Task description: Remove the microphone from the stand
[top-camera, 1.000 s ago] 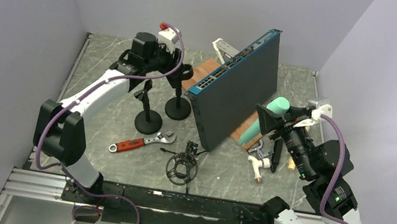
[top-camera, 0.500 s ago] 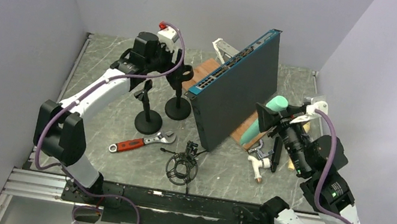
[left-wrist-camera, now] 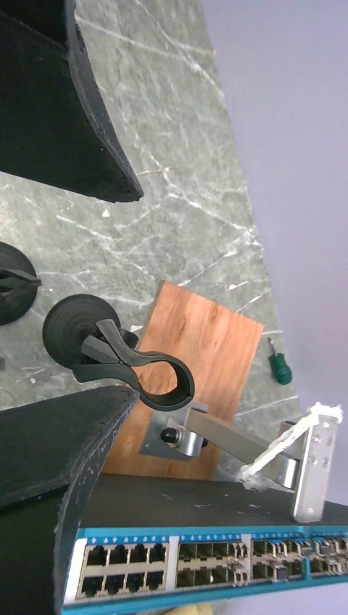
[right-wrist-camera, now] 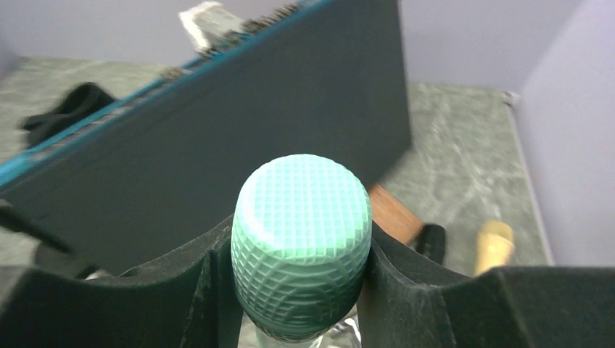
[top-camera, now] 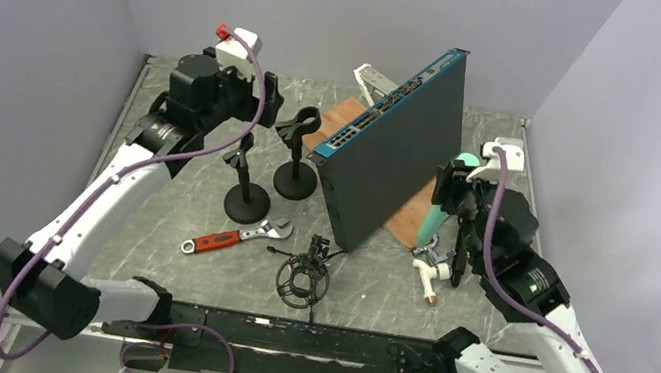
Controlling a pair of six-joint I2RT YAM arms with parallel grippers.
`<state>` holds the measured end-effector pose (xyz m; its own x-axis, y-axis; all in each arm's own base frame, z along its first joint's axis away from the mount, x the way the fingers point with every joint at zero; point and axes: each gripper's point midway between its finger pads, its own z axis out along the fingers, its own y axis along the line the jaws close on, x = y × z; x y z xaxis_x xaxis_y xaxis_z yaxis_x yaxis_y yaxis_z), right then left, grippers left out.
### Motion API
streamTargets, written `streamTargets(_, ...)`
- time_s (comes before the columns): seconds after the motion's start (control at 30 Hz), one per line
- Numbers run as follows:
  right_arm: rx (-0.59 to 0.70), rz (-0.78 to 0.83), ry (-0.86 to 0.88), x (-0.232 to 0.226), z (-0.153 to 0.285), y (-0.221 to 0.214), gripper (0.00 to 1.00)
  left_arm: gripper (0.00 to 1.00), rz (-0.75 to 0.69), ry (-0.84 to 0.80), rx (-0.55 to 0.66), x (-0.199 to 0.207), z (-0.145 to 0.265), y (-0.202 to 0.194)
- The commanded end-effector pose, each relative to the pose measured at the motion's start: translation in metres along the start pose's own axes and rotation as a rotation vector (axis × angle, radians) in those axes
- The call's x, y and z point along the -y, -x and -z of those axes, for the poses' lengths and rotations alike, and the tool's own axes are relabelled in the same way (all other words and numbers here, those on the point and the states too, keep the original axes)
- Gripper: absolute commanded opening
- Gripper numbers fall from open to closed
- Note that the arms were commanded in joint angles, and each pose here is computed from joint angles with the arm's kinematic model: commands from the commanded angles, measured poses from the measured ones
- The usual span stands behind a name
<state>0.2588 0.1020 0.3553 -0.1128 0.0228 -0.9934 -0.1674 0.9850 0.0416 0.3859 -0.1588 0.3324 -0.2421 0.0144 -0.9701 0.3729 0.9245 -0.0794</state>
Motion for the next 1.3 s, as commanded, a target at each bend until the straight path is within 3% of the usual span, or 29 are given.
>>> streamTargets(0.0,-0.049,0.024,-0.296,0.045,-0.005,-0.005,0.00,0.99,0.010,0.076,0.070,-0.011,0.017,0.016)
streamTargets(0.17,-0.162,0.093,-0.515,0.084,-0.024,-0.029,0.00,0.97,0.016,0.076,0.071,-0.011,0.018,0.016)
streamTargets(0.3,-0.220,0.054,-0.579,0.113,-0.038,-0.041,0.00,0.96,0.024,0.074,0.049,-0.010,0.016,0.013)
streamTargets(0.47,-0.313,-0.127,-0.480,0.123,-0.070,-0.068,0.00,0.96,0.038,0.050,0.057,-0.005,0.019,0.015)
streamTargets(0.7,-0.462,-0.533,-0.257,0.122,-0.122,-0.128,0.00,0.96,0.045,0.037,0.063,-0.003,0.020,0.016)
streamTargets(0.83,-0.502,-0.621,-0.250,0.126,-0.141,-0.149,0.00,0.96,0.043,0.043,0.041,-0.004,0.016,0.011)
streamTargets(1.0,-0.525,-0.530,-0.381,0.168,-0.162,-0.154,0.00,0.95,0.056,0.034,0.024,-0.002,0.010,0.006)
streamTargets(1.27,-0.670,-0.152,-0.691,0.248,-0.154,-0.112,0.00,0.95,0.055,0.025,0.002,-0.001,0.008,0.003)
